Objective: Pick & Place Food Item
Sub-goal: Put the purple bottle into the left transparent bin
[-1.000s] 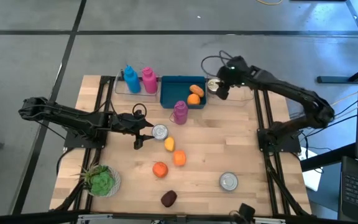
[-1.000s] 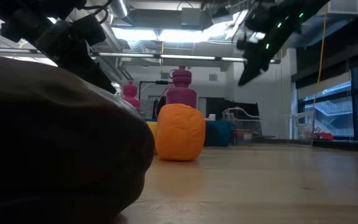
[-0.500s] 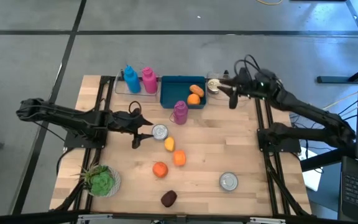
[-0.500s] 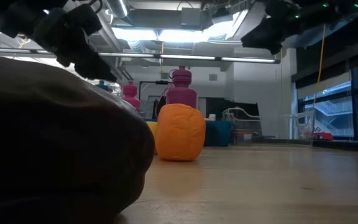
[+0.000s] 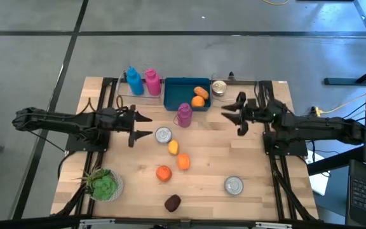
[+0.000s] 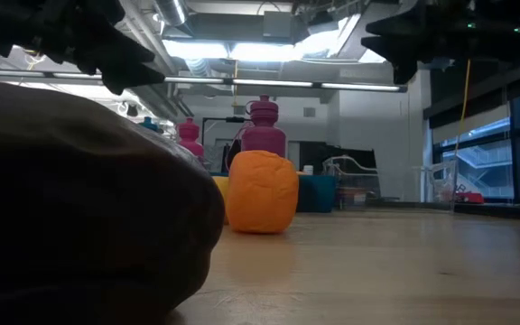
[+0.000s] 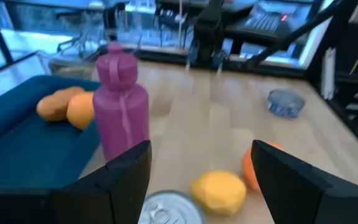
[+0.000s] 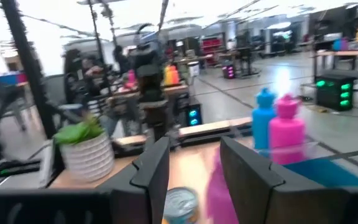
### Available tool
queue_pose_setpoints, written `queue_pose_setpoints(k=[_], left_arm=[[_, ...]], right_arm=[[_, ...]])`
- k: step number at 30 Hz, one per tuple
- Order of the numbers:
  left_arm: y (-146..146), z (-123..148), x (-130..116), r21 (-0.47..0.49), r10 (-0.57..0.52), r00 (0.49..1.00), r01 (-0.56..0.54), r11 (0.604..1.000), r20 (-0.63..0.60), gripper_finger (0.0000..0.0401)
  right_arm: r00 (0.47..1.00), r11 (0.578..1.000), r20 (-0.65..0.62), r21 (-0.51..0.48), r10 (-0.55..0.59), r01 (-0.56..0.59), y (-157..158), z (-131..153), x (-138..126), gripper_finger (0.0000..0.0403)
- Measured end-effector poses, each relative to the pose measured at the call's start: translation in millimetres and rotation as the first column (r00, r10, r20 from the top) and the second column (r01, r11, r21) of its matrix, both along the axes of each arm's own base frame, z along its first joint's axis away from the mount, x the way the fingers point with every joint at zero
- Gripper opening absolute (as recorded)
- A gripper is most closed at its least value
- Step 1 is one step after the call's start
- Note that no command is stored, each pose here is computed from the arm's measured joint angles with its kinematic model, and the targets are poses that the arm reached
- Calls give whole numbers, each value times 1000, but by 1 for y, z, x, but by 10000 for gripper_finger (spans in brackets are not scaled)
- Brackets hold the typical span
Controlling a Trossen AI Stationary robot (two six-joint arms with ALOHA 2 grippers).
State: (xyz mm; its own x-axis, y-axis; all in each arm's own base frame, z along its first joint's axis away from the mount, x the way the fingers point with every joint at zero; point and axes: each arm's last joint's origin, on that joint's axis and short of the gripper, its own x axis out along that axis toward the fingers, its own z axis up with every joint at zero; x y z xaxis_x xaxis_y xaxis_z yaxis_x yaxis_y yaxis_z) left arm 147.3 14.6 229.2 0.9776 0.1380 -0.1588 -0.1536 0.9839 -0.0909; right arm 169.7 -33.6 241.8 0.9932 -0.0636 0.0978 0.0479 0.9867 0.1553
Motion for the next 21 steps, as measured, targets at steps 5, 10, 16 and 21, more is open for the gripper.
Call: queue_pose_setpoints(k=[5, 10, 16, 21], left_arm=[[-1, -3, -7, 26, -18, 998, 16, 1000, 58, 265], [1, -2, -9, 51, -5, 997, 1, 999, 75, 265], [5, -2, -9, 68, 20, 997, -25, 997, 71, 265], [6, -2, -9, 109, 28, 998, -35, 993, 65, 265]], right_arm=[[999, 999, -16, -8, 49, -49, 24, -10, 9, 144], [999, 998, -31, -42, 40, -41, 44, -17, 20, 144], [997, 998, -53, -23, 49, -50, 58, -33, 36, 144], [998, 998, -25, 9, 60, -60, 62, -45, 51, 144]])
